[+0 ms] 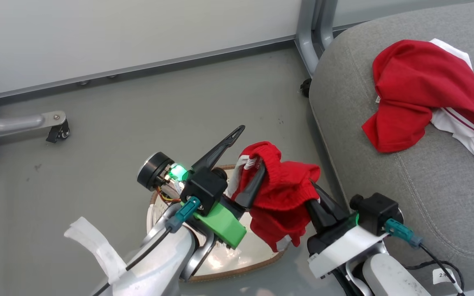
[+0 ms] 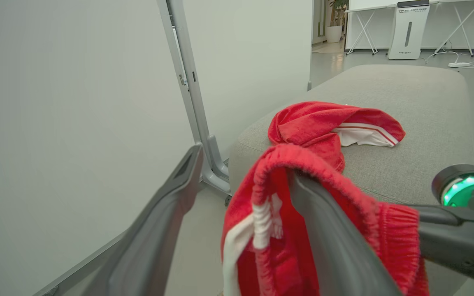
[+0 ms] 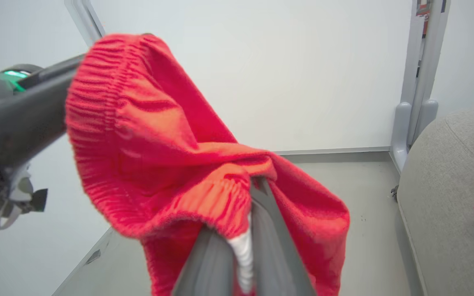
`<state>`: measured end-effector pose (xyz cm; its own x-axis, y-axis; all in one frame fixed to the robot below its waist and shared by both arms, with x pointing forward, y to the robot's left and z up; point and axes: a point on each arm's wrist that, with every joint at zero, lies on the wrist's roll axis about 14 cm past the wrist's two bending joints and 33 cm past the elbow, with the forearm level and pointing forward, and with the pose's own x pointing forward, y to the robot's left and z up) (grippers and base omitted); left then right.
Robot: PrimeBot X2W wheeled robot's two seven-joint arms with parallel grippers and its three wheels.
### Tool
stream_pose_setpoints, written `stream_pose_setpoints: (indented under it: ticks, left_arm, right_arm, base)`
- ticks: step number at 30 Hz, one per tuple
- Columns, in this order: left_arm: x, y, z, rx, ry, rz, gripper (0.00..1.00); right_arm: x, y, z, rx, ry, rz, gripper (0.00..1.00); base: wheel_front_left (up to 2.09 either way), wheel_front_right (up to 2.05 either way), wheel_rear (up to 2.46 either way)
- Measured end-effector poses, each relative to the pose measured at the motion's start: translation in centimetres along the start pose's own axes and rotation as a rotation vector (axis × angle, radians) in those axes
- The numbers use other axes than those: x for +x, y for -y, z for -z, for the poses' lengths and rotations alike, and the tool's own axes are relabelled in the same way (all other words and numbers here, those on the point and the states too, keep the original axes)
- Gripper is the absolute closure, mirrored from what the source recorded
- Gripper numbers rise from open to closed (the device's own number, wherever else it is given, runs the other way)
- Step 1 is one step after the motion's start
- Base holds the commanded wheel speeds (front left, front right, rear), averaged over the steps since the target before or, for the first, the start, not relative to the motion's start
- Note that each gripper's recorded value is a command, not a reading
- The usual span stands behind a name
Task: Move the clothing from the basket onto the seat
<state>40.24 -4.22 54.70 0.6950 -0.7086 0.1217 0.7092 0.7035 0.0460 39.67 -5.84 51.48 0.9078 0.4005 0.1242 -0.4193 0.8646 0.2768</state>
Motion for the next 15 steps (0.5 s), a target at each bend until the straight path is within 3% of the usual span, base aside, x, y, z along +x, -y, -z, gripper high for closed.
stream_pose_setpoints:
  ticks: [15]
  left_arm:
    - [-0.5,0.5,3.1,-0.067,-0.056,0.012,0.00]
  right_arm:
    - [0.3,3.4,-6.3,0.061,0.208,0.110,1.00]
  base:
    - [0.00,0.00,0.00]
